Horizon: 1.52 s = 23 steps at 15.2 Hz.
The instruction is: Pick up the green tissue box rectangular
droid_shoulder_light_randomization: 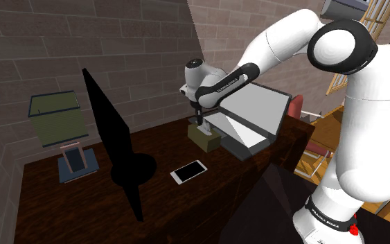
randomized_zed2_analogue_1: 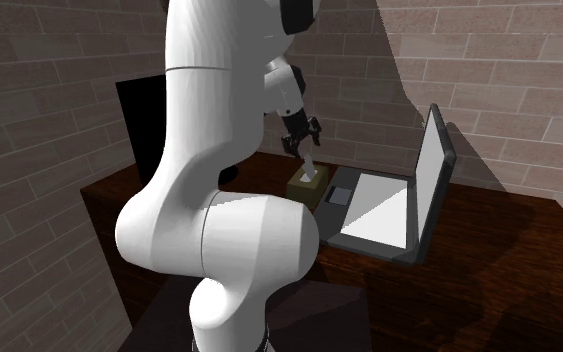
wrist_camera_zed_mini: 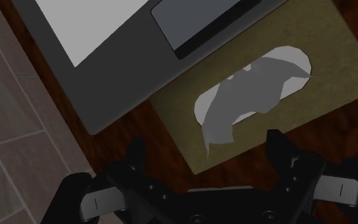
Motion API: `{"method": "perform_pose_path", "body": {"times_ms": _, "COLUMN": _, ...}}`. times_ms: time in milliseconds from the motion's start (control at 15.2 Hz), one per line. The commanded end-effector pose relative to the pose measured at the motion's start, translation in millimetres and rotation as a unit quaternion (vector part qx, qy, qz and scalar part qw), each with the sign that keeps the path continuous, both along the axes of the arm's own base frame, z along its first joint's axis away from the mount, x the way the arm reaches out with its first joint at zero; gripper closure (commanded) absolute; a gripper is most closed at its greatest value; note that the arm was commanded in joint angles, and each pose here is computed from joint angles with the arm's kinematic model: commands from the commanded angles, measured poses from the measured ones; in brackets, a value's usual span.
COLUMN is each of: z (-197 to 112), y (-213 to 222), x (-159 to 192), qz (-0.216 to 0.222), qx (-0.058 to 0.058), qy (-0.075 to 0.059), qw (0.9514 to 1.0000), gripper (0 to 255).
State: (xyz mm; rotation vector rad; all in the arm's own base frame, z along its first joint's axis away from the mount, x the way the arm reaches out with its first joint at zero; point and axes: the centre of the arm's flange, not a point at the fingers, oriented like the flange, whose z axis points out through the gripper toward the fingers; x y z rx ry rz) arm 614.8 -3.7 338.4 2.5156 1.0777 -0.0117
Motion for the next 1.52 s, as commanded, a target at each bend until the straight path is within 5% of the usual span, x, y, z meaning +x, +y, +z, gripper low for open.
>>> {"method": "perform_pose_path", "body": {"times_ms": 0, "z": -11, "y": 0, "x": 0, "qz": 0.001, "qx": -0.001, "qy": 0.0, "qw": 1.0, "gripper": 0}}
{"method": "perform_pose_path", "body": {"times_ms": 330, "z": -30, "y": 0, "x": 0, "qz": 0.001, "qx": -0.001, "qy": 0.0, "qw": 1.0, "gripper": 0}}
{"method": "perform_pose_path", "body": {"times_ms": 396, "z": -30, "y": 0, "x": 0, "qz": 0.001, "qx": -0.001, "qy": 0.0, "qw": 1.0, "gripper": 255}}
{"method": "perform_pose_path", "body": {"times_ms": 990, "z": -30, "y": 0, "x": 0, "qz": 0.001, "qx": -0.001, "qy": 0.0, "qw": 1.0, "gripper": 255}}
{"method": "perform_pose_path", "body": {"times_ms": 1452, "z": 7, "y": 0, "x": 0, "qz": 0.001, "qx": -0.001, "qy": 0.0, "qw": 1.0, "gripper": 255}}
